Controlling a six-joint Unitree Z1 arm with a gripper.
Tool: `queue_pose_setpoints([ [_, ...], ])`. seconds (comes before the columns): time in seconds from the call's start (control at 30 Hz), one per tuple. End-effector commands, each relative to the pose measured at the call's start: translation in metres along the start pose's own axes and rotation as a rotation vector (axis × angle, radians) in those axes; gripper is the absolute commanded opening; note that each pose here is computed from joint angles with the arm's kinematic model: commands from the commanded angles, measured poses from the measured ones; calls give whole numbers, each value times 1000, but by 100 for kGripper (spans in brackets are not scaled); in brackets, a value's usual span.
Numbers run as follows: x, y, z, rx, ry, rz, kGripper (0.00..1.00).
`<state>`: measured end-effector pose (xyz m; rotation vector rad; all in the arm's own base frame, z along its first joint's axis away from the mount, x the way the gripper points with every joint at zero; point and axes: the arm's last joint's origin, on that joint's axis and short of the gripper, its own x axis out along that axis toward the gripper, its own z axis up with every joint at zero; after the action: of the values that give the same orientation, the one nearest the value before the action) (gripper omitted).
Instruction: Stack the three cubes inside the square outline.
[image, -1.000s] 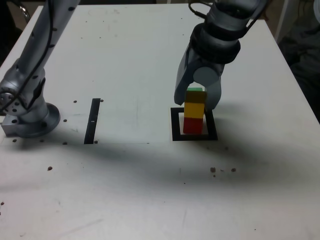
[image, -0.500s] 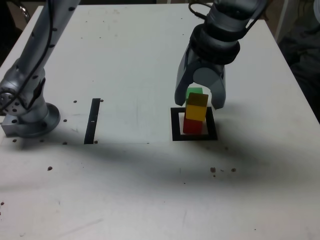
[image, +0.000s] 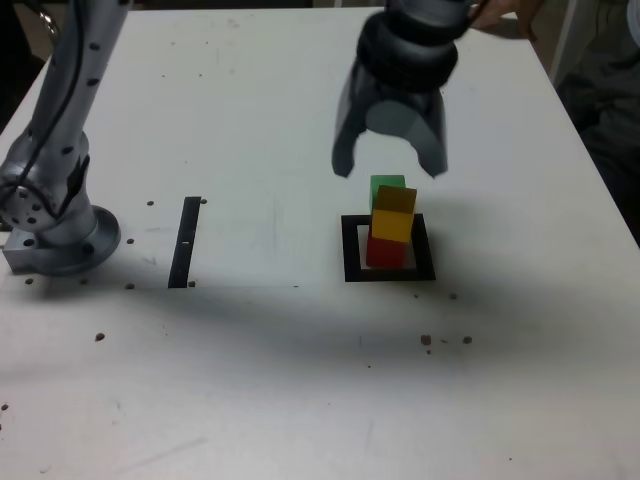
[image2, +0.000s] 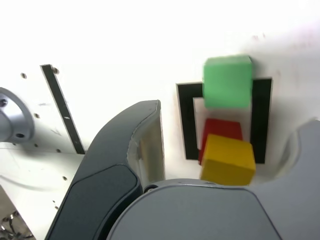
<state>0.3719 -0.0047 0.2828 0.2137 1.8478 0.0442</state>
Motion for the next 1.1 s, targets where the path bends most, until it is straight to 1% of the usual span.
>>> queue_pose_setpoints([
  [0.0,4,8,-3,-13,17,-2,100],
  [0.17,21,21,3,-25,36,-11,100],
  [0.43,41,27,27,-10,41,-25,98],
  [0.57,48,26,36,-3,53,-44,95],
  [0.7,54,25,43,-1,65,-64,89],
  [0.8,56,25,45,-3,70,-74,82],
  [0.87,57,25,46,-5,72,-78,74],
  [0.93,58,26,47,-7,73,-80,64],
  [1.07,59,26,49,-4,63,-77,39],
])
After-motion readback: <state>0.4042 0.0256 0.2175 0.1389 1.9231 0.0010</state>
